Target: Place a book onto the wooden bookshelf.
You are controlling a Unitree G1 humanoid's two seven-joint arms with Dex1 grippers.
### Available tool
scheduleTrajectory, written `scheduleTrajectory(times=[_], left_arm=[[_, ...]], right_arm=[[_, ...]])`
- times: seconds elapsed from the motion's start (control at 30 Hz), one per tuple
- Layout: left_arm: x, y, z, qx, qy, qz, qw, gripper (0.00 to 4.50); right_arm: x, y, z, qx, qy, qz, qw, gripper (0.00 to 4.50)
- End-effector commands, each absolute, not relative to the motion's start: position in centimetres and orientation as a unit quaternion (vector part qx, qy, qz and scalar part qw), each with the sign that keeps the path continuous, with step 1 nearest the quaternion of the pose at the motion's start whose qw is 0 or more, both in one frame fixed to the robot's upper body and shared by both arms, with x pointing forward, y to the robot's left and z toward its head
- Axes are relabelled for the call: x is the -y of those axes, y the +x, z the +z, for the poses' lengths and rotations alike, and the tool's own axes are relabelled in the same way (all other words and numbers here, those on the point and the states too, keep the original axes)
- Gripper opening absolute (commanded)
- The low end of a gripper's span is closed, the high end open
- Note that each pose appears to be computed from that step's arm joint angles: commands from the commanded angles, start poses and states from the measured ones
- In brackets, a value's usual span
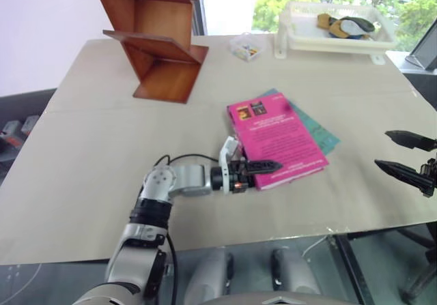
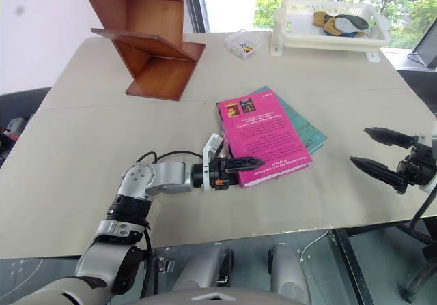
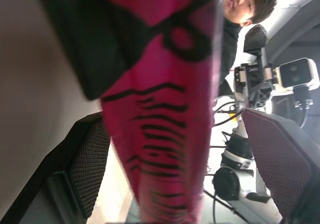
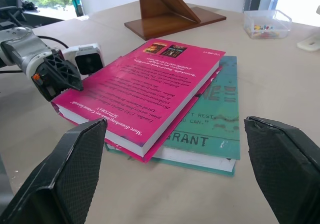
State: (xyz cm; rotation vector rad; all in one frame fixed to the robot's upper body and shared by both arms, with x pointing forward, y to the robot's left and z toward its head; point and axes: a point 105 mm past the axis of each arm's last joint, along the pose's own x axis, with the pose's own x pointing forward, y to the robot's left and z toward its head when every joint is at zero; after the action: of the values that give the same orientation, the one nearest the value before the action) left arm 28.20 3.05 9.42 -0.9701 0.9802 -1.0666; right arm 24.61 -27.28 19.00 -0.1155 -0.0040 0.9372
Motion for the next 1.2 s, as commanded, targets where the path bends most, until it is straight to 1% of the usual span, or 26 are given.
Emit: scheduleTrajectory(times=[0.03,0.17,0.27,0.37,0.53,0.6,0.77,0.97,1.2], left_arm=[[-4.5,29.0,9.3,-0.415,-0.459,-0.45,0.644,4.38],[-5.6,29.5,9.3,-0.405,-0.472,-0.444,0.645,4.38],[-7.0,29.9,9.1,-0.396,-0.469,-0.437,0.658,4.38],[-8.5,31.5,8.8,-0.38,-0.484,-0.407,0.675,4.38],[-9.7,33.4,8.2,-0.371,-0.476,-0.38,0.701,4.38],[-10.3,34.7,8.2,-0.358,-0.482,-0.363,0.712,4.38],[-10.7,36.6,8.5,-0.341,-0.478,-0.354,0.728,4.38],[-11.5,38.6,8.0,-0.33,-0.463,-0.331,0.753,4.38],[-11.3,39.7,8.6,-0.317,-0.463,-0.332,0.758,4.38]], right_arm=[[27.3,24.6,20.4,0.027,-0.069,0.451,0.89,4.5],[27.4,24.6,20.4,0.027,-0.07,0.452,0.889,4.5],[27.4,24.8,20.5,0.028,-0.07,0.453,0.888,4.5],[27.3,24.9,20.5,0.027,-0.07,0.455,0.887,4.5],[27.2,25.1,20.6,0.028,-0.071,0.457,0.886,4.5],[27.3,25.1,20.7,0.028,-0.072,0.458,0.886,4.5],[27.4,25.1,20.7,0.027,-0.074,0.458,0.886,4.5],[27.4,24.9,20.9,0.026,-0.075,0.457,0.886,4.5],[27.5,24.6,20.8,0.025,-0.075,0.454,0.887,4.5]])
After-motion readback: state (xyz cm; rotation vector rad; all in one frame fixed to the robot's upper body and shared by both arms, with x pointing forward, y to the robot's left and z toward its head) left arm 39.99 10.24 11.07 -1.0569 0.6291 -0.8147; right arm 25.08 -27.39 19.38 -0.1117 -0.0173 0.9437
